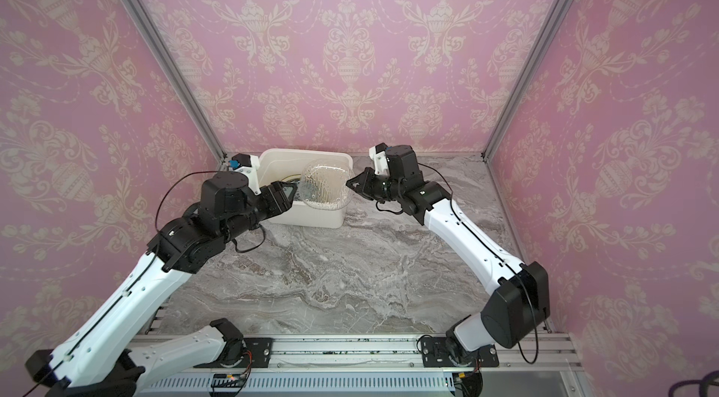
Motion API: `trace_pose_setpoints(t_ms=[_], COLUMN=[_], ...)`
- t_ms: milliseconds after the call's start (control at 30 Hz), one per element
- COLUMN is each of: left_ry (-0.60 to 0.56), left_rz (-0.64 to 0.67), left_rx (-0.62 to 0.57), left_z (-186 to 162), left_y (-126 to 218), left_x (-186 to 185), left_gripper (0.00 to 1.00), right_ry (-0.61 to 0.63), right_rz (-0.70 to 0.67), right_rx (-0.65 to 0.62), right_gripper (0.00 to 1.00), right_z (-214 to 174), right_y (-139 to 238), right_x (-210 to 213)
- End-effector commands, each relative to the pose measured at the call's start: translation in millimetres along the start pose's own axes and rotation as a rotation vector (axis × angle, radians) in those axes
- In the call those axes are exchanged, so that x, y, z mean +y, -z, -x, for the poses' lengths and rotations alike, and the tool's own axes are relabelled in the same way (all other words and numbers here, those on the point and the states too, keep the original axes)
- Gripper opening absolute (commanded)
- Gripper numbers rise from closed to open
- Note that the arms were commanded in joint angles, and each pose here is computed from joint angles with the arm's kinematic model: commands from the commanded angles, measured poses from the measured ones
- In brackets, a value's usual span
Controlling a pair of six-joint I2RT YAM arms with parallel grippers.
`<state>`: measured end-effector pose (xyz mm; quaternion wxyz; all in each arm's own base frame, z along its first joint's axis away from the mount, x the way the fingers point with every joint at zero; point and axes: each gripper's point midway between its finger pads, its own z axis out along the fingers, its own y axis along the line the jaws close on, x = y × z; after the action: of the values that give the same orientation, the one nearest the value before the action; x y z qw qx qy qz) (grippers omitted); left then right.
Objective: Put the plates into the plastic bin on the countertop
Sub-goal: 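Lower the clear glass plate into the bin onto the stack with the right gripper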
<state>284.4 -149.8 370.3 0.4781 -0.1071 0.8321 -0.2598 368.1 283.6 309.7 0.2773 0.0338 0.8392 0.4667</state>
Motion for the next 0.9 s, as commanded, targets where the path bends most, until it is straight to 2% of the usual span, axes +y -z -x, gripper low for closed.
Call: trace_pose_setpoints(t_ms=[0,200,533,867], left_ry=[-0.139,-0.271,-0.402,-0.467], left_rz=[0.158,0.234,0.233,0.271], left_rx=[-0.139,-0.182,-0.111,-0.08], left_z=[31.8,44.1,32.8,21.6], left_y=[33.2,56.7,37.9,22.7], left_x=[28.3,41.7,38.5,47.9], left_gripper=[0.7,0.77,0.81,0.84], right_ry=[-0.003,-0.051,-0.054,-0.067], right_rz=[-0.048,-0.09,-0.111,-0.111], right_rx=[-0.018,-0.039,-0.009,0.015], right_gripper=[0.0,0.0,0.0,0.0], right_z=[12.4,30.6,43.0,40.8], right_y=[-17.9,-72.4,-171.2,-228.3], right_x=[-0.7,-2.2,-10.4,-39.0])
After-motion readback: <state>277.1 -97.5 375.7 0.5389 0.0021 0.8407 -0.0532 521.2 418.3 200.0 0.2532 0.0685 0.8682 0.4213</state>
